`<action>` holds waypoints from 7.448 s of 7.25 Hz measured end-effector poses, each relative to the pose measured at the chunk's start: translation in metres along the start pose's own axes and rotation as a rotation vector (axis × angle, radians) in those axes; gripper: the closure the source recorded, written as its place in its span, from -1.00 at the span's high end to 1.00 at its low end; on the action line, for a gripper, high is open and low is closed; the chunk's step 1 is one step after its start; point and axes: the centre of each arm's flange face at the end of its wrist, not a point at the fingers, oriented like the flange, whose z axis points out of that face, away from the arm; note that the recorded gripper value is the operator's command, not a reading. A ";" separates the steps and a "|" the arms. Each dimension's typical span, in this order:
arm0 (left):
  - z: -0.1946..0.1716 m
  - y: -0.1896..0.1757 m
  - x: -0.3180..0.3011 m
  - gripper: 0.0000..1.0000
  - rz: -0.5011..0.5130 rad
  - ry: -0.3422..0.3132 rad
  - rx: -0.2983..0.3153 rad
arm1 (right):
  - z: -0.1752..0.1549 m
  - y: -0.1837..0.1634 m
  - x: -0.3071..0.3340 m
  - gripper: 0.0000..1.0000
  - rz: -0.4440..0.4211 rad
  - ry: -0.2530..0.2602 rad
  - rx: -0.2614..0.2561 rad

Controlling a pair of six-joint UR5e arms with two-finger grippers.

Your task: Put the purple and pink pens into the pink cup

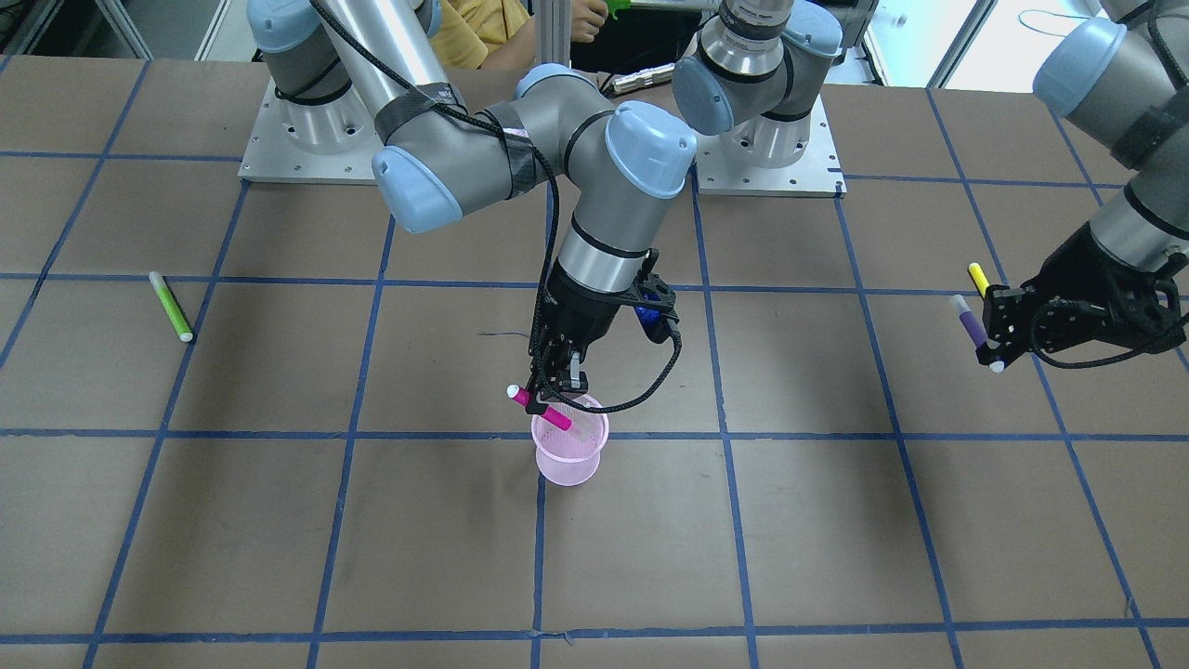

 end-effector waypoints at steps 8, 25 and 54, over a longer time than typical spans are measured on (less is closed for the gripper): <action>-0.018 -0.029 0.063 -0.96 0.017 0.186 0.169 | -0.050 0.065 0.020 0.37 0.108 0.037 0.065; 0.116 -0.070 0.372 -0.76 -0.196 0.271 0.624 | -0.105 0.316 -0.006 1.00 1.586 -0.475 0.121; -0.128 -0.052 0.274 1.00 -0.115 -0.137 -0.073 | -0.095 0.320 -0.002 1.00 1.685 -0.465 0.123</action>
